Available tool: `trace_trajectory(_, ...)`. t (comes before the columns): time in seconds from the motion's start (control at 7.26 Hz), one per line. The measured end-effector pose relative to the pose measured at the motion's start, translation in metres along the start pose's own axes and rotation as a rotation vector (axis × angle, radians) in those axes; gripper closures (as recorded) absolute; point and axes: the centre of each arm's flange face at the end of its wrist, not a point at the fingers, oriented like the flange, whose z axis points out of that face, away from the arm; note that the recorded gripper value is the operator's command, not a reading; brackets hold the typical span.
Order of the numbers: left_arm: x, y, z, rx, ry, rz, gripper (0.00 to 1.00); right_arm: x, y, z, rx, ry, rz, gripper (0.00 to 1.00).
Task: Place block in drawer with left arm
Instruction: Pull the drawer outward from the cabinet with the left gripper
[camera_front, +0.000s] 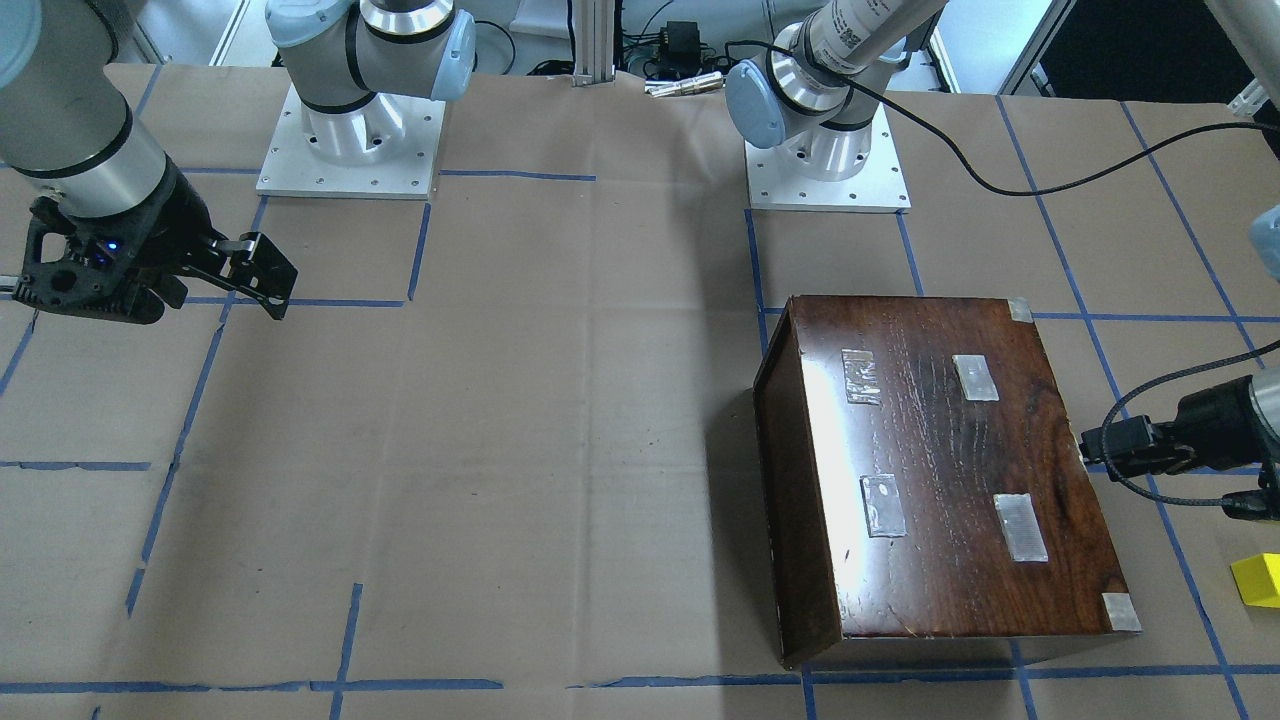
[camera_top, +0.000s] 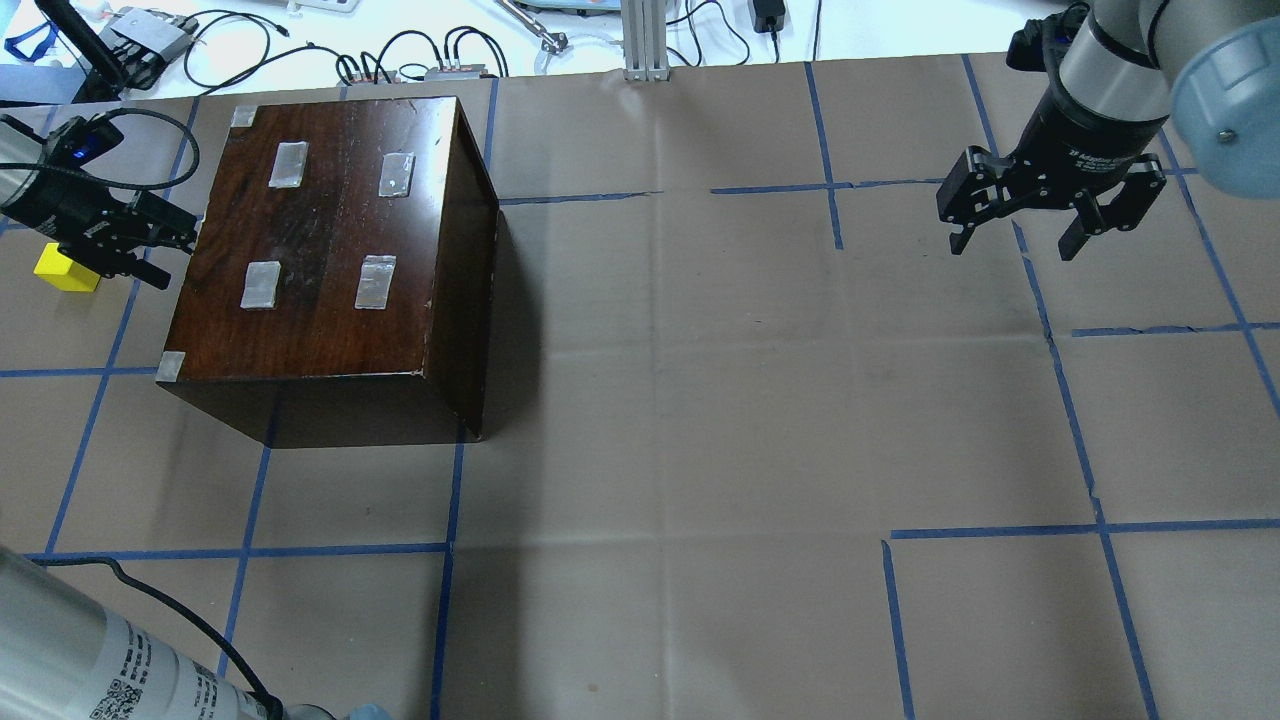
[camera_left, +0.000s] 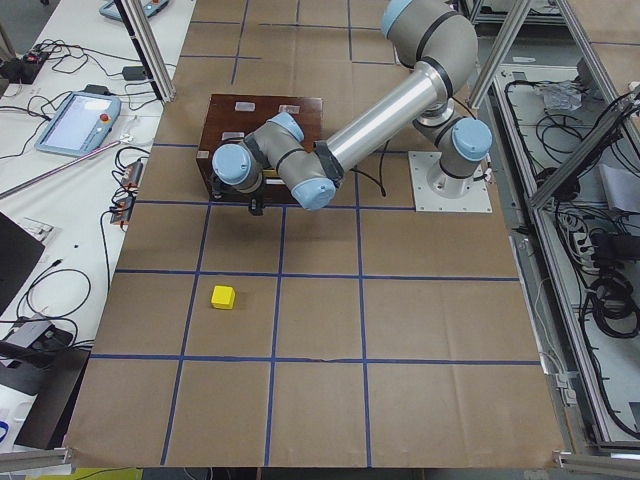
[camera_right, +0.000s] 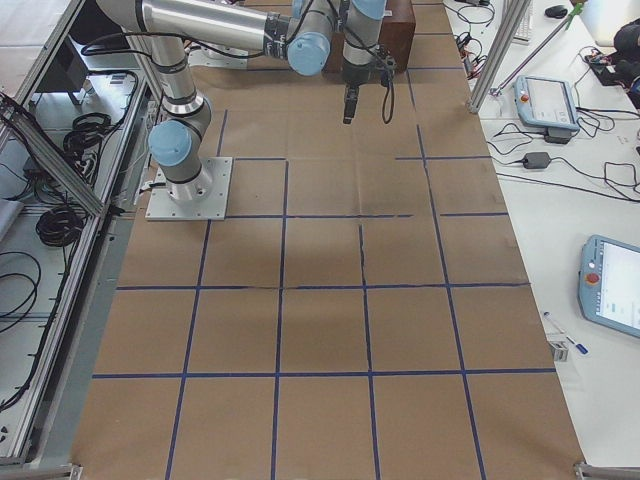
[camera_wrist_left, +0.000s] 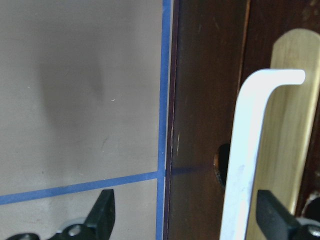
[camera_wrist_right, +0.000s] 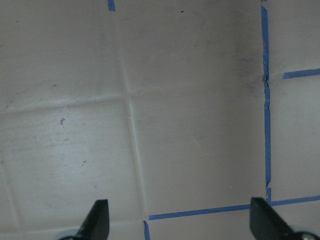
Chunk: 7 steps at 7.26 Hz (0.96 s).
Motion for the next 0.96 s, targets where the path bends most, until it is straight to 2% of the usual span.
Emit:
trace_trajectory(0.41, -0.021, 0.007, -0.016, -0.026, -0.099, 0.030, 0.01, 0.000, 0.000, 0.000, 0.000, 0.000, 0.001, 0.00)
trace_trajectory(0.96, -0.024, 0.008, -0.022, -0.030, -0.139, 0.042, 0.01, 0.000, 0.000, 0.000, 0.000, 0.000, 0.001, 0.00)
